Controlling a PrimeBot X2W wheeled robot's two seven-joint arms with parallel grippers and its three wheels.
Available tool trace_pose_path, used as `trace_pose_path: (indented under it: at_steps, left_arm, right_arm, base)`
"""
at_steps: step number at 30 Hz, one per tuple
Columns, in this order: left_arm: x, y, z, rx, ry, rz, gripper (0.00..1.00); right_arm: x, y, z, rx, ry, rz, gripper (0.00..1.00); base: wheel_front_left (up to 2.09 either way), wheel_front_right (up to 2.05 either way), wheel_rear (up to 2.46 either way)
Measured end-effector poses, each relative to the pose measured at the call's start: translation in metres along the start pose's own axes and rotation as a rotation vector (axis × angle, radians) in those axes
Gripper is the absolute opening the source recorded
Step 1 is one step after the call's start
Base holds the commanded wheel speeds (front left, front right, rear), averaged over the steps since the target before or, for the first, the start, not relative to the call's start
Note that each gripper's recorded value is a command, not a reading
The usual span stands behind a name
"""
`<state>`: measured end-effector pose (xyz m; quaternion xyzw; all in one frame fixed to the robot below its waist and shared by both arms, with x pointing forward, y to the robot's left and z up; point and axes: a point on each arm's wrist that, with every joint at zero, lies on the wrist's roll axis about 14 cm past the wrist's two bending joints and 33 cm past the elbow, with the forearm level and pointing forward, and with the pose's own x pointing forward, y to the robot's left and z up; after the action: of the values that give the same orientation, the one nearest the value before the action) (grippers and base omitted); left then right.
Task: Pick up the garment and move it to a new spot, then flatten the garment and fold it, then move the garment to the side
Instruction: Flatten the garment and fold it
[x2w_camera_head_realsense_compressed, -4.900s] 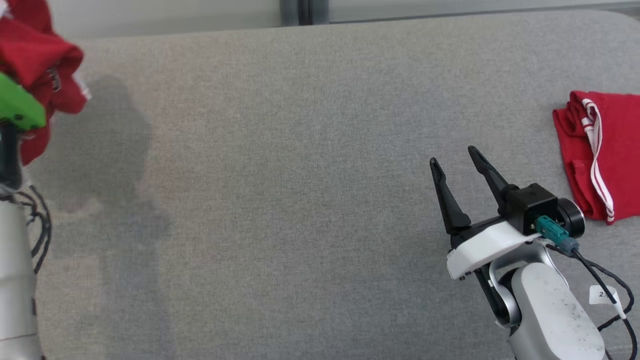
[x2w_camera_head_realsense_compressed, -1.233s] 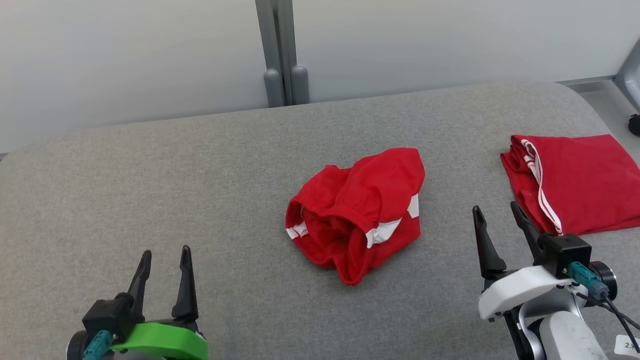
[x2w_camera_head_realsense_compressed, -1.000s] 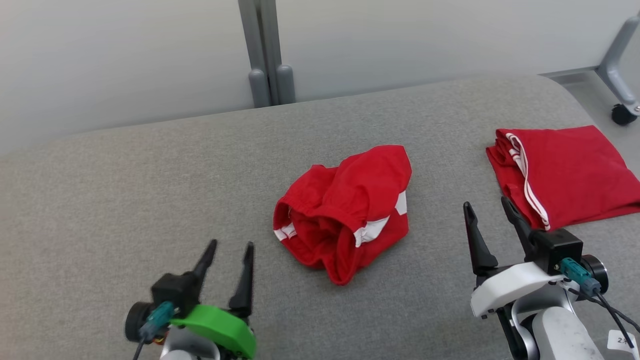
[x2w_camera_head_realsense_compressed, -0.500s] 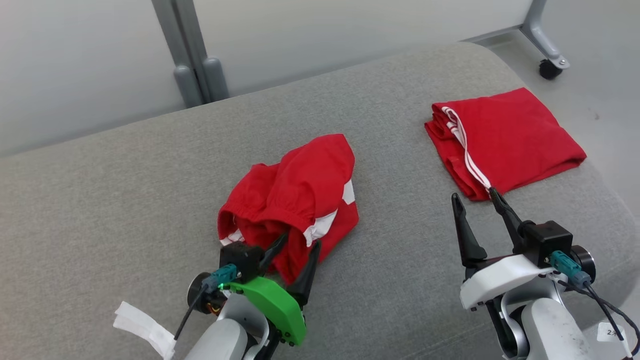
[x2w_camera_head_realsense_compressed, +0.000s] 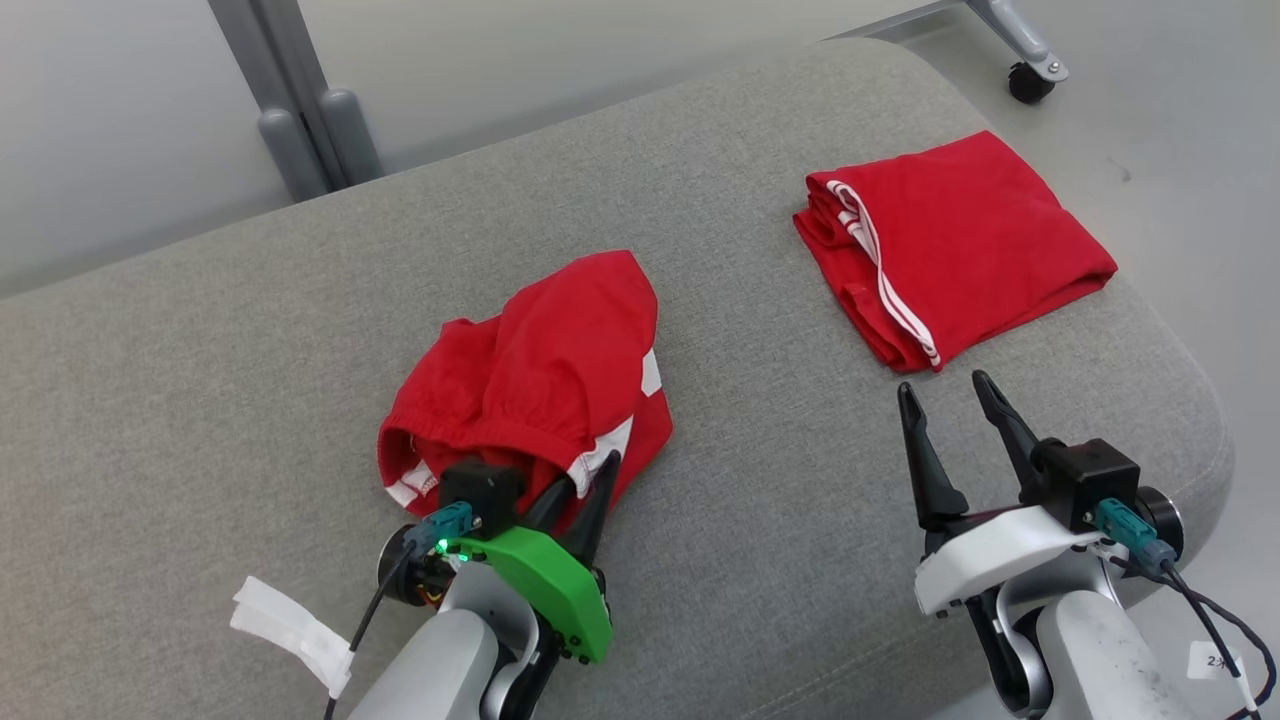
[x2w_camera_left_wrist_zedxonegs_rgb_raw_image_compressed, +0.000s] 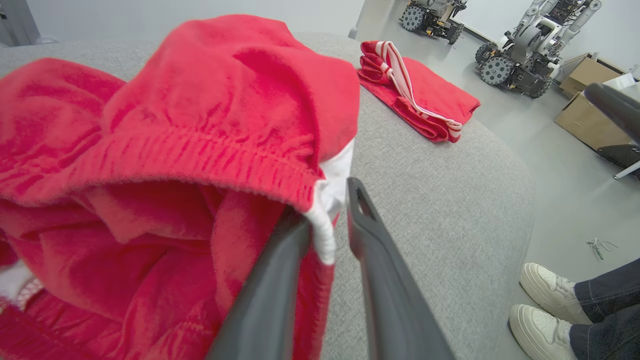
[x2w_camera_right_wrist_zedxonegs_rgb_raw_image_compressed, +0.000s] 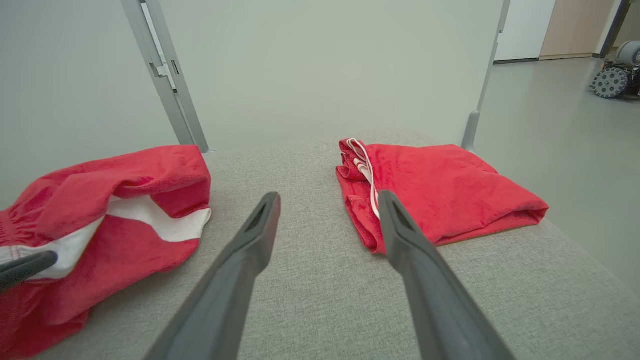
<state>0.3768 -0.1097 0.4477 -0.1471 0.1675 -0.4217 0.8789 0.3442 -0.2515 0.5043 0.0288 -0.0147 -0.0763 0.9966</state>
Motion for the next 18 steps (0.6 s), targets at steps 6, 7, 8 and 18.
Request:
trace_pose_path:
  at_steps: [6,7,8,18]
  left_arm:
    - [0.005,-0.005,0.034,-0.001,-0.107,-0.011,0.0]
    - [0.008,-0.008,0.049,0.003,-0.144,-0.024,0.0]
    - [0.011,-0.012,0.063,0.014,-0.177,-0.039,0.0]
    - [0.026,-0.083,0.19,0.133,-0.416,-0.249,0.0]
  right_arm:
    - [-0.001,0.001,0.006,0.002,-0.018,0.006,1.0]
    - [-0.002,0.001,0.007,0.002,-0.021,0.007,1.0]
    - [-0.002,0.002,0.009,0.002,-0.024,0.008,1.0]
    - [-0.007,0.006,0.015,0.005,-0.044,0.024,1.0]
  base:
    - [0.0,0.0,0.0]
    - [0.0,0.0,0.0]
    - [0.0,0.0,0.0]
    - [0.0,0.0,0.0]
